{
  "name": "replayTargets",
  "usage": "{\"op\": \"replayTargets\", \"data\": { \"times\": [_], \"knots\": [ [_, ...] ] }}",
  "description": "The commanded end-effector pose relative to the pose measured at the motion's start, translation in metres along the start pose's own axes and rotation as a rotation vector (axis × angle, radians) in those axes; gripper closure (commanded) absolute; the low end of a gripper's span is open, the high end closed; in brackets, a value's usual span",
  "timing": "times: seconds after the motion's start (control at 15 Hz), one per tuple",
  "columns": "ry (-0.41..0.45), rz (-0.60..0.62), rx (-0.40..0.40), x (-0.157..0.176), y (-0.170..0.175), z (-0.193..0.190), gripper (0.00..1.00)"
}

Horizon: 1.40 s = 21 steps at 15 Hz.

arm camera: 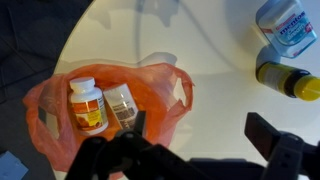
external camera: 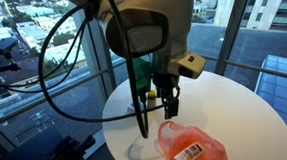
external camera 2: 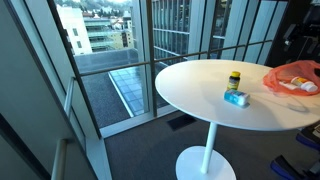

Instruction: Remove one white bottle from the plastic bag and put it on the table.

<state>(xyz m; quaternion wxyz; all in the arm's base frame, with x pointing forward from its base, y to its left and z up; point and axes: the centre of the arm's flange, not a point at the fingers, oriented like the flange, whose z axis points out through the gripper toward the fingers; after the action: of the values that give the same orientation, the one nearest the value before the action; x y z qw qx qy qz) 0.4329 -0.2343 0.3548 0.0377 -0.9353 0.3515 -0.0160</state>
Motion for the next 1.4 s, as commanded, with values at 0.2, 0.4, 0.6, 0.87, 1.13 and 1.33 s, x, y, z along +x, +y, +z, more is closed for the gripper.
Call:
{"op": "replayTargets", "data": {
  "times": [0.2, 0.4, 0.6, 0.87, 1.13, 1.33],
  "knots": [
    [0.029, 0.016, -0.058, 0.029, 0.026, 0.034, 0.0],
    [0.019, 0.042, -0.072, 0.038, 0.041, 0.049, 0.0],
    [0.021, 0.055, -0.091, 0.046, 0.058, 0.064, 0.0],
    [0.01, 0.048, -0.099, 0.061, 0.073, 0.09, 0.0],
    [-0.009, 0.011, -0.089, 0.073, 0.082, 0.108, 0.0],
    [-0.018, -0.03, -0.072, 0.082, 0.087, 0.119, 0.0]
  ]
}}
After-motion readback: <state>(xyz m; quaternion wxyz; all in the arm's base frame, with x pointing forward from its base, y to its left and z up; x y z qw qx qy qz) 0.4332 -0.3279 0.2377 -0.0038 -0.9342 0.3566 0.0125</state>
